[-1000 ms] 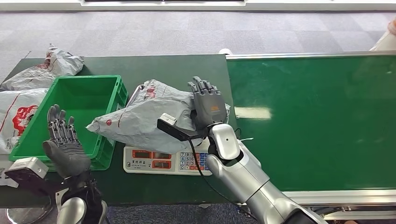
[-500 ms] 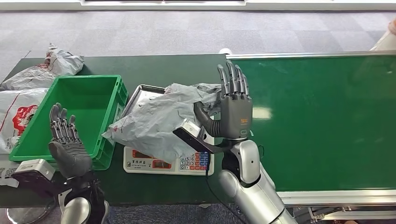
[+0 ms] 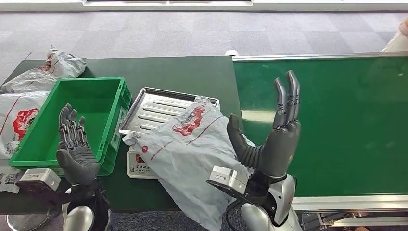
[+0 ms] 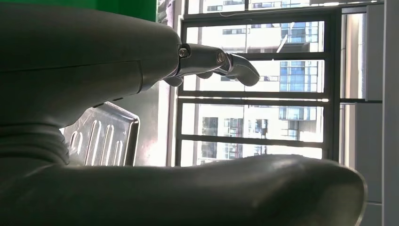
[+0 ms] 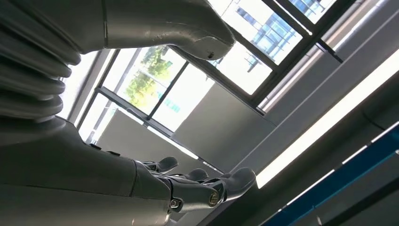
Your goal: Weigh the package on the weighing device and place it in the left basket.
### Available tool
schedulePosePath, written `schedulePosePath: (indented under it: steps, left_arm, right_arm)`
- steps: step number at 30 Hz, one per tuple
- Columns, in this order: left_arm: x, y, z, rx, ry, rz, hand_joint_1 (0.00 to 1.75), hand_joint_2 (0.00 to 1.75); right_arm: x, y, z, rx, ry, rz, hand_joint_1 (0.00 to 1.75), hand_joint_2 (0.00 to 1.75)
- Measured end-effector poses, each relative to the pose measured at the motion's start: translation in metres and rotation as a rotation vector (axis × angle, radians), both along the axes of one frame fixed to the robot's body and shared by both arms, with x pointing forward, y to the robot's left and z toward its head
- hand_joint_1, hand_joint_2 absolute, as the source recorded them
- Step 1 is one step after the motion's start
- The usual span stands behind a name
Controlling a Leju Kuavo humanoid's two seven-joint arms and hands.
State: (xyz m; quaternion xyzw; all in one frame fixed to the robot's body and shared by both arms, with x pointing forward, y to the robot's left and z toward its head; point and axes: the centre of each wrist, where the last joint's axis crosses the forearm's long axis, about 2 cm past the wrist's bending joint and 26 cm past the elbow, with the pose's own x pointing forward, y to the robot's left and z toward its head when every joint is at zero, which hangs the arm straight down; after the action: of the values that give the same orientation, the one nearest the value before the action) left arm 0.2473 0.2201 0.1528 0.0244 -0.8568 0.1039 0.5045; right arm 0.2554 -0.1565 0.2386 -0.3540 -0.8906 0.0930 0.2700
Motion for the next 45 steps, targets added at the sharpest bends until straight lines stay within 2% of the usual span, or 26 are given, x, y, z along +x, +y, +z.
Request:
schedulePosePath:
  steps: [24, 28, 31, 36, 39, 43, 45]
  left_arm:
    - [-0.001, -0.007, 0.001, 0.068, 0.006, -0.040, 0.00, 0.00]
    - [-0.001, -0.008, 0.001, 0.069, 0.005, -0.044, 0.00, 1.75]
    - [-0.001, -0.007, 0.002, 0.150, 0.017, -0.045, 0.00, 1.75]
    - [0.006, 0.002, 0.008, 0.779, 0.114, -0.137, 0.00, 1.75]
    - [0.024, 0.019, 0.010, 1.056, 0.158, -0.251, 0.00, 1.75]
    - [0.052, 0.045, 0.015, 1.216, 0.172, -0.372, 0.00, 1.75]
    - [0.068, 0.058, 0.025, 1.299, 0.190, -0.486, 0.00, 1.75]
  right_arm:
    - [0.002, -0.011, 0.000, 0.035, 0.000, 0.030, 0.00, 1.75]
    - [0.002, -0.011, 0.000, 0.035, 0.000, 0.030, 0.00, 1.75]
    - [0.002, -0.011, 0.000, 0.029, 0.001, 0.030, 0.00, 1.75]
    - [-0.002, -0.014, -0.002, 0.014, 0.007, 0.028, 0.00, 1.75]
    - [-0.003, -0.017, -0.004, 0.020, 0.007, 0.038, 0.00, 1.75]
    - [-0.003, -0.020, -0.006, 0.023, 0.006, 0.050, 0.00, 1.75]
    - [-0.003, -0.020, -0.006, 0.024, 0.005, 0.052, 0.00, 1.75]
